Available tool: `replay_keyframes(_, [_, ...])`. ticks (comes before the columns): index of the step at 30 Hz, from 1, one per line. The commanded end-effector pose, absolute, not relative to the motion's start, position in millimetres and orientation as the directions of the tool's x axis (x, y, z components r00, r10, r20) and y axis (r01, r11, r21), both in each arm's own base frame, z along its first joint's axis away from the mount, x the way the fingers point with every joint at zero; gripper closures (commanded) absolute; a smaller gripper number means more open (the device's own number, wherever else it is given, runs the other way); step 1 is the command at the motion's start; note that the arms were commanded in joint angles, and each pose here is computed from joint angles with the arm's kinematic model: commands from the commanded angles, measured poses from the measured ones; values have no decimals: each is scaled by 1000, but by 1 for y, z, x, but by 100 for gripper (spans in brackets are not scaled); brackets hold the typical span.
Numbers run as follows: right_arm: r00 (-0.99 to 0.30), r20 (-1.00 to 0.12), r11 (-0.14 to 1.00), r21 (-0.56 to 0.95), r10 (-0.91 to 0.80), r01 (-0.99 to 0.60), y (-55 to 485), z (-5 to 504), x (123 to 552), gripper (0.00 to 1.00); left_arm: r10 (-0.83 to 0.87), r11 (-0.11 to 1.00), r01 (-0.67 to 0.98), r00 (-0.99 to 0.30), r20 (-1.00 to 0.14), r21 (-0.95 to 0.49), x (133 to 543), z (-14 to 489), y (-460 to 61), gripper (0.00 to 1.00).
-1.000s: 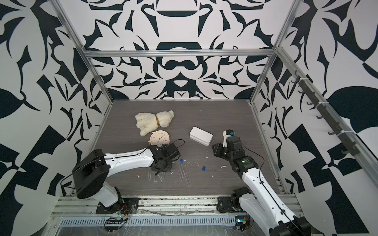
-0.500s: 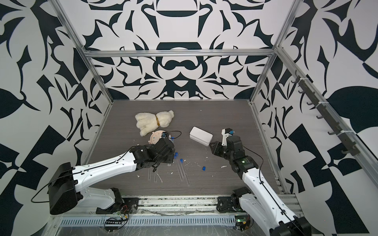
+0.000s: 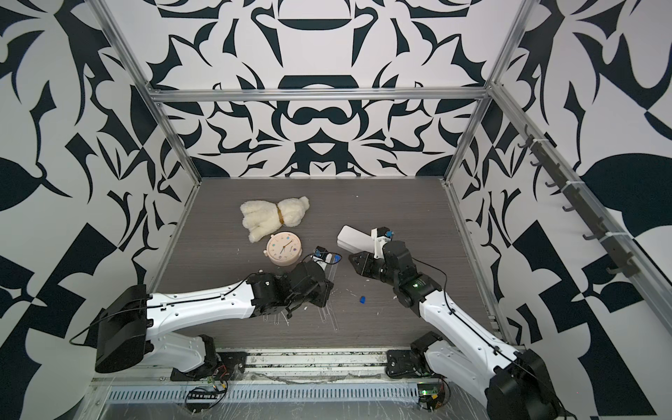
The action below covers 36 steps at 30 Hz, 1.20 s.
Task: Remove stoppers from test tubes
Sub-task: Open the stopper on the test tube.
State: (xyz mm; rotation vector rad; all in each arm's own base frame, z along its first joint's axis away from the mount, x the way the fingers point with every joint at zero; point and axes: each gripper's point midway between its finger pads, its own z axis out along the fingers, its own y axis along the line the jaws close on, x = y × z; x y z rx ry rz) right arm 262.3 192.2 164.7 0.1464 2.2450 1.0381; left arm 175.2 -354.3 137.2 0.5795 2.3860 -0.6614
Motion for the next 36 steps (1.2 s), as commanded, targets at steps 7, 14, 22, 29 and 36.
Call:
replay_keyframes(7, [-735,-548,641,740,399,-204,198,193,275,63,297,745,580,-731,-615,-330,162,120,-363,86])
replay_keyframes(14, [-742,-540,630,748,397,-208,203,196,278,62,309,738,585,-736,-602,-337,155,114,-365,86])
replay_keyframes(22, [-767,-523,620,754,371,-215,216,191,280,63,318,733,590,-737,-596,-339,152,111,-369,86])
replay_keyframes(29, [-783,-513,613,759,352,-221,226,188,282,65,327,722,598,-738,-590,-347,151,110,-376,86])
replay_keyframes(36, [-798,-495,611,763,343,-210,232,177,284,68,327,721,601,-735,-594,-345,152,110,-377,86])
